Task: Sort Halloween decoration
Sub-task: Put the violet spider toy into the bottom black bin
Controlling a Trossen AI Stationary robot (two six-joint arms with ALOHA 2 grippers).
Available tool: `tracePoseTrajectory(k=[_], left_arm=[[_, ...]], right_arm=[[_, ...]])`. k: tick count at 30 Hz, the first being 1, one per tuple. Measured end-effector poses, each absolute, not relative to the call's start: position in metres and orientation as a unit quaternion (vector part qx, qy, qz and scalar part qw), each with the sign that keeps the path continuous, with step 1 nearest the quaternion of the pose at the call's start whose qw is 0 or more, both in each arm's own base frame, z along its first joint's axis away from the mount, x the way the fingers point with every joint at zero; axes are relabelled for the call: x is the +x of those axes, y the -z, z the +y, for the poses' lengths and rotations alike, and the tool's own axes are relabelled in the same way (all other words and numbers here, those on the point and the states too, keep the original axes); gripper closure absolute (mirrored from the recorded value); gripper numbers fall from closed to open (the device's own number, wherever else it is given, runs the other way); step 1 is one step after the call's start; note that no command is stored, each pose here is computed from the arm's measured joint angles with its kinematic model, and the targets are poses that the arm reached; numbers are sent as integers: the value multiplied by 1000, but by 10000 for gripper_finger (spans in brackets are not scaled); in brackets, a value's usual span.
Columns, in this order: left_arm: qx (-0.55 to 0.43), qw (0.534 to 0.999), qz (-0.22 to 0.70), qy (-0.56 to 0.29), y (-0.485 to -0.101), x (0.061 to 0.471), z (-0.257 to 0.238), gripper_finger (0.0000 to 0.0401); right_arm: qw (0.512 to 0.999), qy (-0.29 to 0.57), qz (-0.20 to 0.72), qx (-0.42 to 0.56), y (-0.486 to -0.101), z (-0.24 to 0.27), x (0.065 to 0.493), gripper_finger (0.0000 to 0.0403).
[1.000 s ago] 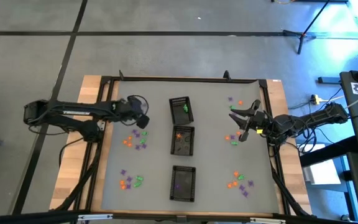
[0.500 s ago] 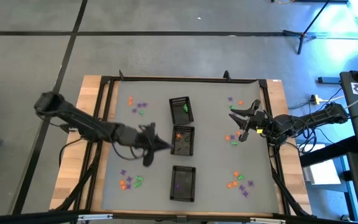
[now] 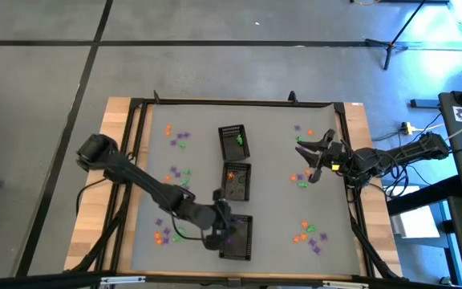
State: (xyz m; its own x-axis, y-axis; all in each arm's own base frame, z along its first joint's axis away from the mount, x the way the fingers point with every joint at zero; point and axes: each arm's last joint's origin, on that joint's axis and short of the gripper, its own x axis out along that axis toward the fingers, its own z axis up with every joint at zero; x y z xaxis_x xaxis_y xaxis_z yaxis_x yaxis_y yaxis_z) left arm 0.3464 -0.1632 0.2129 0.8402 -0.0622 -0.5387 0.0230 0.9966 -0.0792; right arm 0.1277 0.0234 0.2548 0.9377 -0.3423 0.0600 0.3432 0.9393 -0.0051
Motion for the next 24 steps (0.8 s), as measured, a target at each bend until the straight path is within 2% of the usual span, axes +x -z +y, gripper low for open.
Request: tracePoseTrajectory(k=[3,12,19,24], left_arm=[[-30,954,297,33,-204,349,-165,381],[-17,954,299,33,-203,348,-165,270],[14,946,323,22,-218,339,-151,258],[9,929,357,-98,-251,306,-120,260]], right_arm=[[986,166,-30,-7,-255,24,128,310],[986,161,-30,-7,-255,24,128,310],[986,161,-29,-7,-255,24,128,310],[986,161,-28,-11,-255,24,128,310]])
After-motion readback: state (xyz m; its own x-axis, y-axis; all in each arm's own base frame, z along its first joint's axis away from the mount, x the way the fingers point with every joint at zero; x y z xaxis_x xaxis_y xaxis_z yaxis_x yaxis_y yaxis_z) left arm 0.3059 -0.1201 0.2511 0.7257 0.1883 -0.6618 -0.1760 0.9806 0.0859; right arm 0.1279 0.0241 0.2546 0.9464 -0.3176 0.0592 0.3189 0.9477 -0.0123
